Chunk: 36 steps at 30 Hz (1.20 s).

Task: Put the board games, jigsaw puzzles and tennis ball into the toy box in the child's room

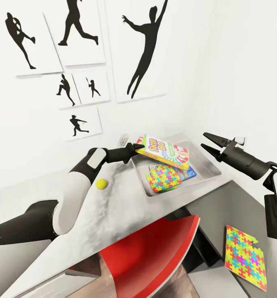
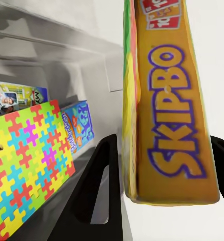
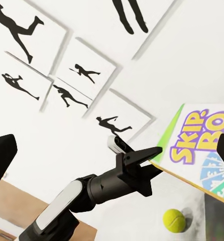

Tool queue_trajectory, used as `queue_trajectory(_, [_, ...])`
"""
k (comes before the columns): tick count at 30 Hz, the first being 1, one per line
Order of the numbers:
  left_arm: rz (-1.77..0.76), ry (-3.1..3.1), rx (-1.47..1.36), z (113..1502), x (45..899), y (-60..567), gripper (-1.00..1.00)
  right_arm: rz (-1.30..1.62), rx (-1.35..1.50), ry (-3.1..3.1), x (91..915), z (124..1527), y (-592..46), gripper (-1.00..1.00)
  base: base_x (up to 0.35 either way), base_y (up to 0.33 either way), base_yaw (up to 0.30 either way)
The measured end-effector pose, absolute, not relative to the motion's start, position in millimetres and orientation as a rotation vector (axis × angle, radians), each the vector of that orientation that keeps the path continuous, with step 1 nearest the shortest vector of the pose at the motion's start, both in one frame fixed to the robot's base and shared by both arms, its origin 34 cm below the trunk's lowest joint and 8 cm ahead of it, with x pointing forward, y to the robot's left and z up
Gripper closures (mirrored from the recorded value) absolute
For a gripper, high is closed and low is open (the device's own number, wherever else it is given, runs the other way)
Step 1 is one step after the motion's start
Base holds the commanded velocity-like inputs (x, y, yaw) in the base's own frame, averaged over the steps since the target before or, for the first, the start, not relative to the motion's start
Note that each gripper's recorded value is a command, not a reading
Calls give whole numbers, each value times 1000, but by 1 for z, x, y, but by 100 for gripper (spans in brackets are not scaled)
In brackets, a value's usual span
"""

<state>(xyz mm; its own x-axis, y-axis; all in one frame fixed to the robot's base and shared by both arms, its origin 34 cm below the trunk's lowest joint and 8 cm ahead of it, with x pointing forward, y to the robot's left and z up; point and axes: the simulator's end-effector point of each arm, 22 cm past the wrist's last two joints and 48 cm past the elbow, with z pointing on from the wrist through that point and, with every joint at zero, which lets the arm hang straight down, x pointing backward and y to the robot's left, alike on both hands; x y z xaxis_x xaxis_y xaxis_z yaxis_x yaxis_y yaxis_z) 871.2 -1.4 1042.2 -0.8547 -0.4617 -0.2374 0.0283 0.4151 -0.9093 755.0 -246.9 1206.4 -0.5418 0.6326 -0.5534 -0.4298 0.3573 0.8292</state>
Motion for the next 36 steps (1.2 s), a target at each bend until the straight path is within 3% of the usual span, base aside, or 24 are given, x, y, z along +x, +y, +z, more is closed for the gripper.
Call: queue_trajectory(36, [-1447,2241,-393,1017,872,-2,100,1380,208,1679,762,1185,-246,-100,0,0,0])
